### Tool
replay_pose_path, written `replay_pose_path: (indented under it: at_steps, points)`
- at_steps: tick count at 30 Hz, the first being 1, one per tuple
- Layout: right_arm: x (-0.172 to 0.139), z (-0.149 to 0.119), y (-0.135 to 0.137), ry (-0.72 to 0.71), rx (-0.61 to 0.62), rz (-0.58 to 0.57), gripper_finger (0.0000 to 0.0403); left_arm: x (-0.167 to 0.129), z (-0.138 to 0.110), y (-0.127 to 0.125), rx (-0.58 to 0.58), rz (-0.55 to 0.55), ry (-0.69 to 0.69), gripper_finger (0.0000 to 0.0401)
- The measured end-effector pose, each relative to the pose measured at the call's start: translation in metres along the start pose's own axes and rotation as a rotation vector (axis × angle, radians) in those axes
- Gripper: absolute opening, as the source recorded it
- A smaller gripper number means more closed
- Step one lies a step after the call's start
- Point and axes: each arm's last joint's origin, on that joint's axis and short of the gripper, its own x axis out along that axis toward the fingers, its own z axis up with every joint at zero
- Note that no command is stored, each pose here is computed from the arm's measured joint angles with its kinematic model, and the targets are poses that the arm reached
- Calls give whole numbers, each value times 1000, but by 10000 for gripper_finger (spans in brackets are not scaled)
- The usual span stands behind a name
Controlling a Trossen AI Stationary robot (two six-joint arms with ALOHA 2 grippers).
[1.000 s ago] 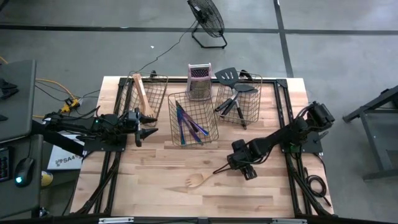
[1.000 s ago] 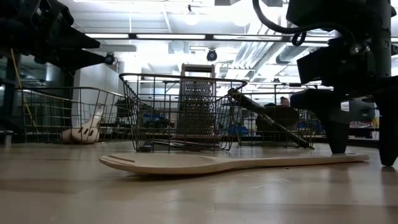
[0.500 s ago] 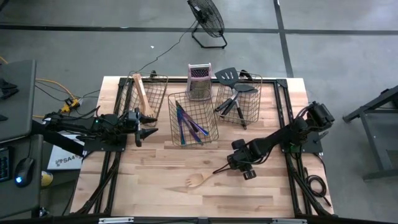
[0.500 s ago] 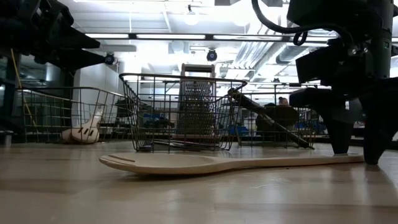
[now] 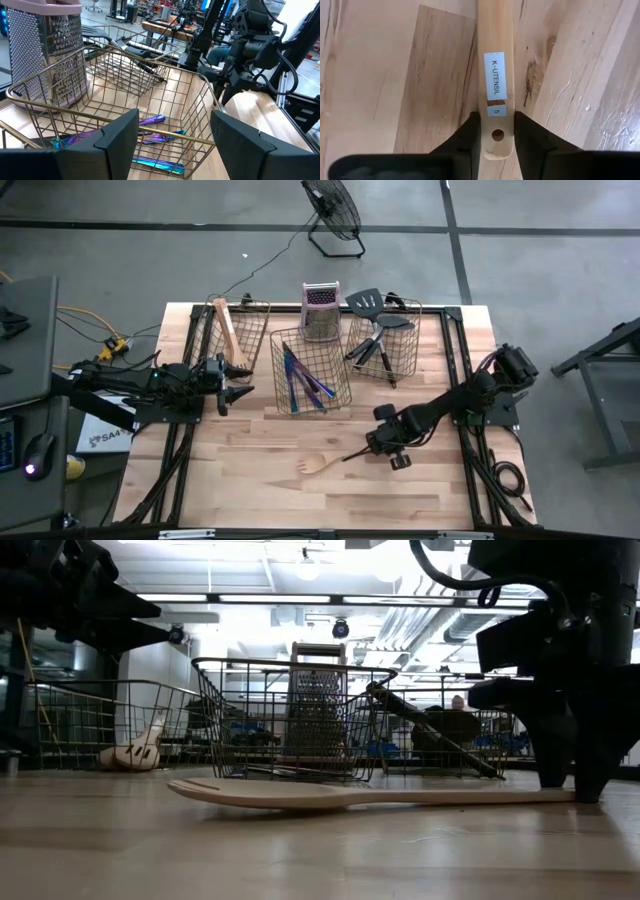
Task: Pick & Place Kitchen Items
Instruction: Put the brown serving spoon into the left wire basket
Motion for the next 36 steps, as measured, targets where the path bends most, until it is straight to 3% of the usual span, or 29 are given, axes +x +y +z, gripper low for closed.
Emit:
replay_pose_path:
  at_steps: [10,21,36]
  points:
    - [-24,-3,0,-63,112,48,82,0,0,0,0,0,0,244]
    - [-67,-8,0,-181,210,202,82,0,0,0,0,0,0,244]
    - [-127,-10,-8,-555,316,223,82,0,2,0,-18,-5,-17,244]
